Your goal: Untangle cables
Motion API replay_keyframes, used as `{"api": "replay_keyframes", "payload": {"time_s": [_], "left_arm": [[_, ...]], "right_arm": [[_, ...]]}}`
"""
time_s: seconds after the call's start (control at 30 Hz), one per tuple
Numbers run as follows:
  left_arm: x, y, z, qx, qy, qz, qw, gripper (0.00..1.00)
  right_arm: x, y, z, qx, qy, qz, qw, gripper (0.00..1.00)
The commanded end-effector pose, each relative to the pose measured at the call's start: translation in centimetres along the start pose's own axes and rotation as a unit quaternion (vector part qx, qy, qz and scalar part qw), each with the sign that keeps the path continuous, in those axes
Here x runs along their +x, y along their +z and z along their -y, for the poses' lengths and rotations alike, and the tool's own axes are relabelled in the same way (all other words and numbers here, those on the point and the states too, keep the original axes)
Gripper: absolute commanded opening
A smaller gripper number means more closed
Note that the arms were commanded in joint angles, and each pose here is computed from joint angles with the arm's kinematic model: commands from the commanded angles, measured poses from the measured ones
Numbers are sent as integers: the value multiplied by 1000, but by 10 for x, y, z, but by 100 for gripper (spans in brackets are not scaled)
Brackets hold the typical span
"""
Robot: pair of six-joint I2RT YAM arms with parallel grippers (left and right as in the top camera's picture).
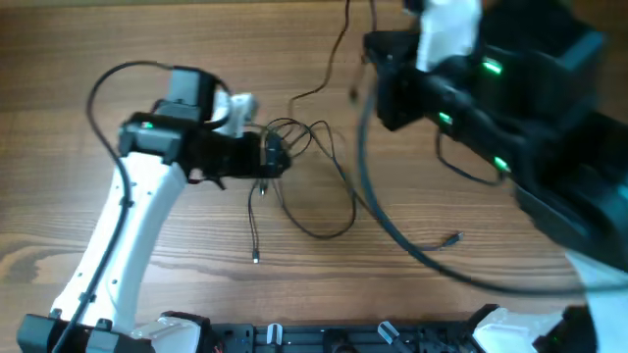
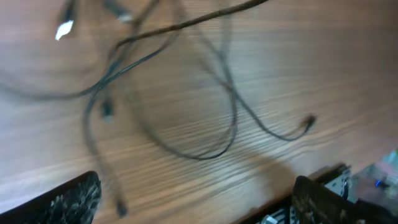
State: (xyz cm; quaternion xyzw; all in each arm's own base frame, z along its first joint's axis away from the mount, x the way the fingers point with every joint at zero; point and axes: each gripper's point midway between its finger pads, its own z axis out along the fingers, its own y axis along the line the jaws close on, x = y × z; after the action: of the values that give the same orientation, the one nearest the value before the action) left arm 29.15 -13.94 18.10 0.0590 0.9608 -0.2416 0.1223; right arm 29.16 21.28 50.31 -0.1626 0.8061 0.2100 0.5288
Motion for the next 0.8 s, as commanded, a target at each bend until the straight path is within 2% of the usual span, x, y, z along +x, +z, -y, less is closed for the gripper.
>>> {"api": "replay_keyframes", "payload": {"time_s": [0.0, 0.1, 0.27, 0.33, 0.4, 0.5, 0.63, 0.77], "left_arm": [[0, 12, 38, 29, 73, 2, 997, 100], [7, 19, 47, 11, 102, -4, 995, 100], [8, 21, 48, 0, 109, -5, 994, 100], [8, 21, 48, -1, 110, -3, 994, 100], [6, 21, 48, 0, 111, 0, 994, 100], [6, 21, 48, 0, 109, 0, 994, 100], [20, 21, 43, -9, 99, -28, 995, 100], [25, 20, 38, -19, 94, -39, 995, 100]], "right_arm": [[-34, -64, 55, 149, -13, 91, 985, 4], [-58, -135, 104, 293, -15, 168, 941, 4], [-89, -233, 146, 404, -1, 276, 872, 4], [-91, -264, 160, 454, 0, 293, 841, 4], [-84, -260, 169, 476, 1, 274, 836, 4], [-75, -227, 184, 497, -15, 214, 841, 4], [-70, -188, 229, 553, -15, 156, 818, 4], [-68, -162, 289, 533, 8, 140, 835, 4]]}}
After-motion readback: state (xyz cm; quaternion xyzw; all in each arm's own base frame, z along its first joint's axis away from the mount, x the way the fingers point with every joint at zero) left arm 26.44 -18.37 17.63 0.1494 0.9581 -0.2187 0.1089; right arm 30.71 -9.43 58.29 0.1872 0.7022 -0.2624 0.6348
